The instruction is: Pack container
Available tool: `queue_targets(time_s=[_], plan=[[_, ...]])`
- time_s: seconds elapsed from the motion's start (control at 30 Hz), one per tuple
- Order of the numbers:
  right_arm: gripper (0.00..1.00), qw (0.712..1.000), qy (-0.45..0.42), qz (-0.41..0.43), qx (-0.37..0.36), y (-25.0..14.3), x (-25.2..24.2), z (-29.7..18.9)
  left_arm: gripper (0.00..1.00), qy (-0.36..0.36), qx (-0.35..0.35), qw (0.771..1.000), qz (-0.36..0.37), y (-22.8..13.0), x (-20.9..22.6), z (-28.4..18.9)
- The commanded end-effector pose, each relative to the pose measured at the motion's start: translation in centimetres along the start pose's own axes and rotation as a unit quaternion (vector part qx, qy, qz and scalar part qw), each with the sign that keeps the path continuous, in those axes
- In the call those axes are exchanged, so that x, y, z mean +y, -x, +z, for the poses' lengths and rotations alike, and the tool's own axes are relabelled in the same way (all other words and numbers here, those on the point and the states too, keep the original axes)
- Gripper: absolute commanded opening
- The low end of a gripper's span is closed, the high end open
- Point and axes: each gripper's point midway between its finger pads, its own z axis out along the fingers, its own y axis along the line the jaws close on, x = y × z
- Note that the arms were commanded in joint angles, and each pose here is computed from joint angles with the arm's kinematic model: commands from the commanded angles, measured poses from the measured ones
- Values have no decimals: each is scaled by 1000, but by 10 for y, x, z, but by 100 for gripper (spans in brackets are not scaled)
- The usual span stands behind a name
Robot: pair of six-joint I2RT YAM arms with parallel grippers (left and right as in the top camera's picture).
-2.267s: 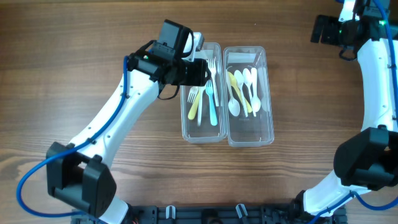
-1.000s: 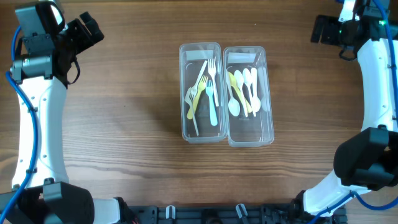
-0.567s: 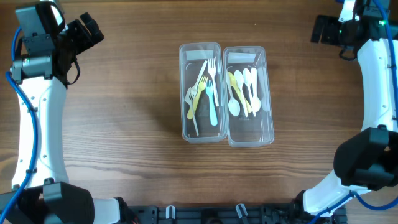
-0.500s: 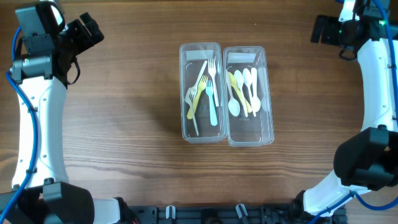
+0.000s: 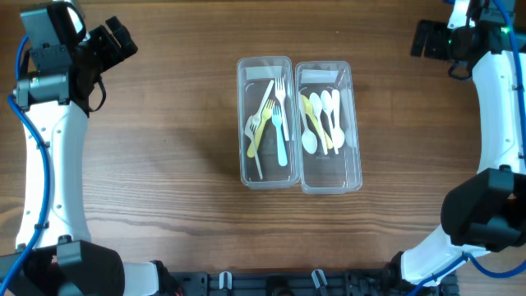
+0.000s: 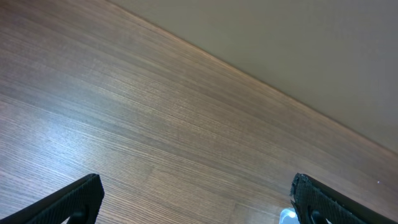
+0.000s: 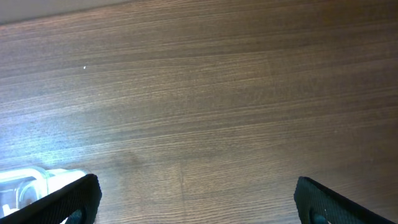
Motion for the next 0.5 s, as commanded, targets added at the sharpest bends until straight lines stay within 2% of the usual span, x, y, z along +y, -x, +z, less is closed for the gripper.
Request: queue_targets(time_s=[0.0, 0.2, 0.3, 0.4, 0.47], plan=[[100, 1000, -22, -7, -10, 6, -6, -8, 100, 2, -11, 1000, -1, 7, 0, -6], [100, 999, -35, -7, -11, 6, -11, -9, 100, 2, -11, 1000, -1, 7, 0, -6], [100, 999, -34, -9, -35, 14, -11, -31, 100, 2, -11, 1000, -1, 7, 0, -6], [100, 995, -29, -1, -100, 36, -9, -76, 100, 2, -11, 1000, -1, 7, 0, -6], [100, 984, -5, -2, -178, 61, -1, -119, 100, 2, -11, 1000, -1, 7, 0, -6]])
